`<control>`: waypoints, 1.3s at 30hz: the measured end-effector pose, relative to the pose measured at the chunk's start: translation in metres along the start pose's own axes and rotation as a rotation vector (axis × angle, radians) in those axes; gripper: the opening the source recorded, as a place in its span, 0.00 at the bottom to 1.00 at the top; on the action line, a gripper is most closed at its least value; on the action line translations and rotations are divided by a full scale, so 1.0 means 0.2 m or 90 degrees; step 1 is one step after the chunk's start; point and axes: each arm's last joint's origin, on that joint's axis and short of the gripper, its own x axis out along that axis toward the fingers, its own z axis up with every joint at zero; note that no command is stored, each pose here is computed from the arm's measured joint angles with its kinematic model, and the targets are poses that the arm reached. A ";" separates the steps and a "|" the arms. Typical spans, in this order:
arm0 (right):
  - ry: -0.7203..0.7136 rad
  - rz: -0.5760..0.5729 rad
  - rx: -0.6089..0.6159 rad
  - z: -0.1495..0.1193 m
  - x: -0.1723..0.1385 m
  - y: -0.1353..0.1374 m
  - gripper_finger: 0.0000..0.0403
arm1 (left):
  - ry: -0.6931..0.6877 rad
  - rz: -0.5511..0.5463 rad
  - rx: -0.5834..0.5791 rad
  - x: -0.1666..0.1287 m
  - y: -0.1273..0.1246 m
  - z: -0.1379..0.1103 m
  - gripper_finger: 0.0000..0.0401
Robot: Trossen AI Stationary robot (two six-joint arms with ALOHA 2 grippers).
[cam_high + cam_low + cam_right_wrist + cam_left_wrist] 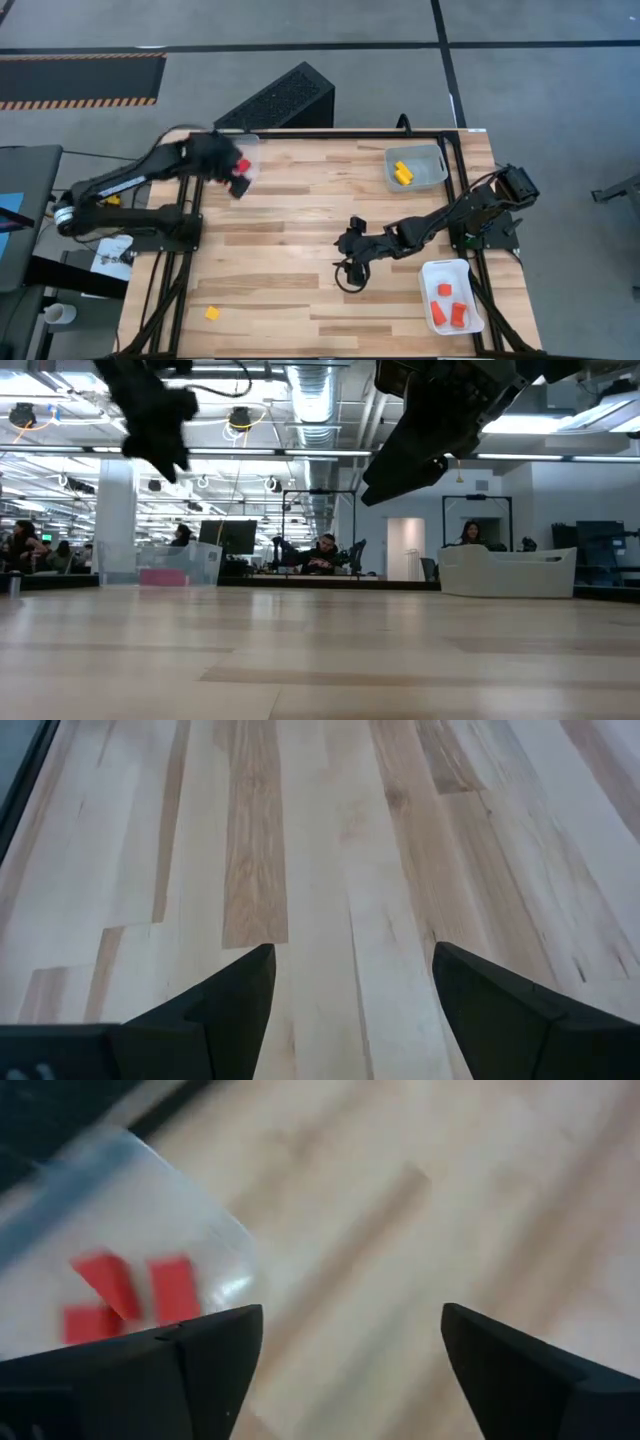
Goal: Sort & place blocks by color
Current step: Put the yellow block into the gray bin
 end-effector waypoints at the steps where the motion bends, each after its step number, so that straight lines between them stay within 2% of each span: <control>1: 0.000 0.001 0.000 0.00 0.00 0.00 0.72 | 0.017 -0.012 0.009 -0.03 -0.04 -0.04 0.71; 5: -0.005 0.011 0.001 0.00 -0.01 0.03 0.72 | 0.141 -0.056 -0.003 -0.12 -0.16 -0.23 0.65; 9: -0.020 0.021 0.002 0.00 -0.01 0.05 0.72 | 0.254 -0.062 -0.003 -0.18 -0.25 -0.38 0.61; 13: -0.024 0.026 0.001 0.00 -0.01 0.05 0.72 | 0.304 -0.090 0.048 -0.20 -0.40 -0.48 0.59; 16: -0.024 0.028 0.000 0.00 -0.01 0.06 0.72 | 0.347 -0.093 0.117 -0.19 -0.53 -0.57 0.57; 21: -0.023 0.031 -0.003 0.00 -0.02 0.07 0.72 | 0.479 -0.054 0.221 -0.15 -0.70 -0.79 0.56; 25: -0.023 0.033 -0.005 -0.01 -0.02 0.08 0.72 | 0.541 -0.071 0.250 -0.11 -0.86 -0.96 0.56; 28: -0.023 0.035 -0.007 -0.01 -0.02 0.09 0.72 | 0.557 -0.097 0.263 -0.07 -0.96 -1.05 0.56; 31: -0.026 0.036 -0.006 -0.01 -0.02 0.09 0.72 | 0.510 -0.096 0.296 -0.05 -1.03 -1.10 0.56; 34: -0.029 0.037 -0.005 0.00 -0.02 0.09 0.72 | 0.468 -0.080 0.354 -0.03 -1.06 -1.15 0.56; 39: -0.032 0.037 -0.004 0.00 -0.02 0.09 0.72 | 0.491 -0.036 0.408 0.02 -1.06 -1.20 0.57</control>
